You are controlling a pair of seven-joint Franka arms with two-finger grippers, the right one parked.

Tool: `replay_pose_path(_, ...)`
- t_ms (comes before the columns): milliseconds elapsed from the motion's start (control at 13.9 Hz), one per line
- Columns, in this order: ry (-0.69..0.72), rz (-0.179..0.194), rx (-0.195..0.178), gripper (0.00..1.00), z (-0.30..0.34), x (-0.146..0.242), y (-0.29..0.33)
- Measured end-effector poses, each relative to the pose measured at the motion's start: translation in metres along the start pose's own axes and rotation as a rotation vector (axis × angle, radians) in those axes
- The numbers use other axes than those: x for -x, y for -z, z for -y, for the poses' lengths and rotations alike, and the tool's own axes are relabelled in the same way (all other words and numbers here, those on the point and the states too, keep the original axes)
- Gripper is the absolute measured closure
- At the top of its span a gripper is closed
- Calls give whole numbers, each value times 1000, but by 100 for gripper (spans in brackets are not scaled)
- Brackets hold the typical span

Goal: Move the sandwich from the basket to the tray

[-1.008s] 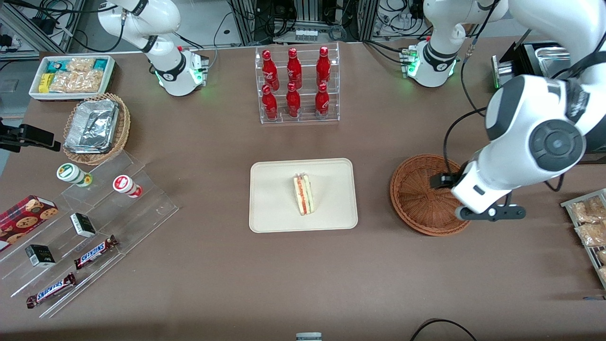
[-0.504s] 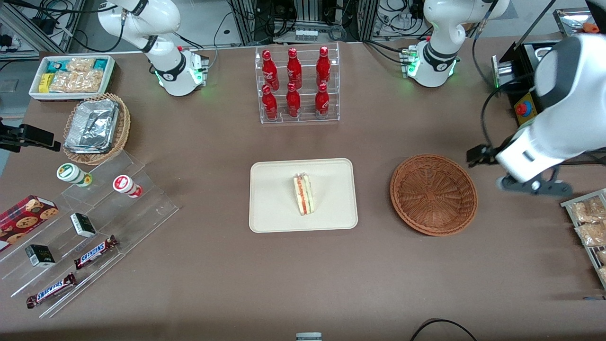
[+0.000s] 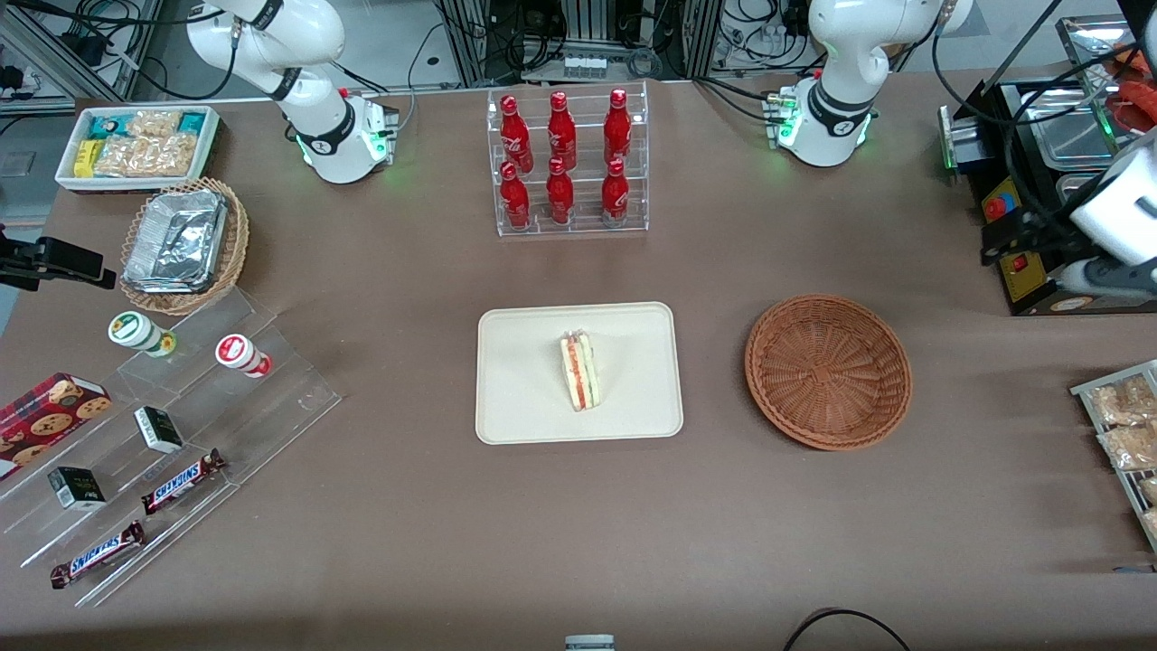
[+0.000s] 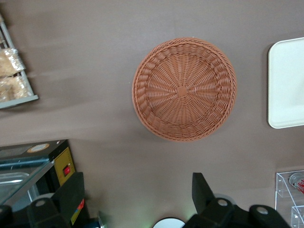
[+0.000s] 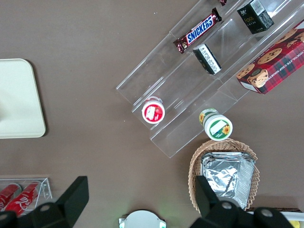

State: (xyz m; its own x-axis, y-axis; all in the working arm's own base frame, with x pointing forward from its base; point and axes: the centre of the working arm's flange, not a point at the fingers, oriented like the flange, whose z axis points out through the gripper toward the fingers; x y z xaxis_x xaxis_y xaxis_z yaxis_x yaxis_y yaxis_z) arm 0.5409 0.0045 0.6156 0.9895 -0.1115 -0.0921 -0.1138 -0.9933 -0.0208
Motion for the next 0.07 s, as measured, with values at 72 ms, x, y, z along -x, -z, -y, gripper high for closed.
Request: replay_pose_path(72, 2, -5, -1, 0, 1, 4, 5)
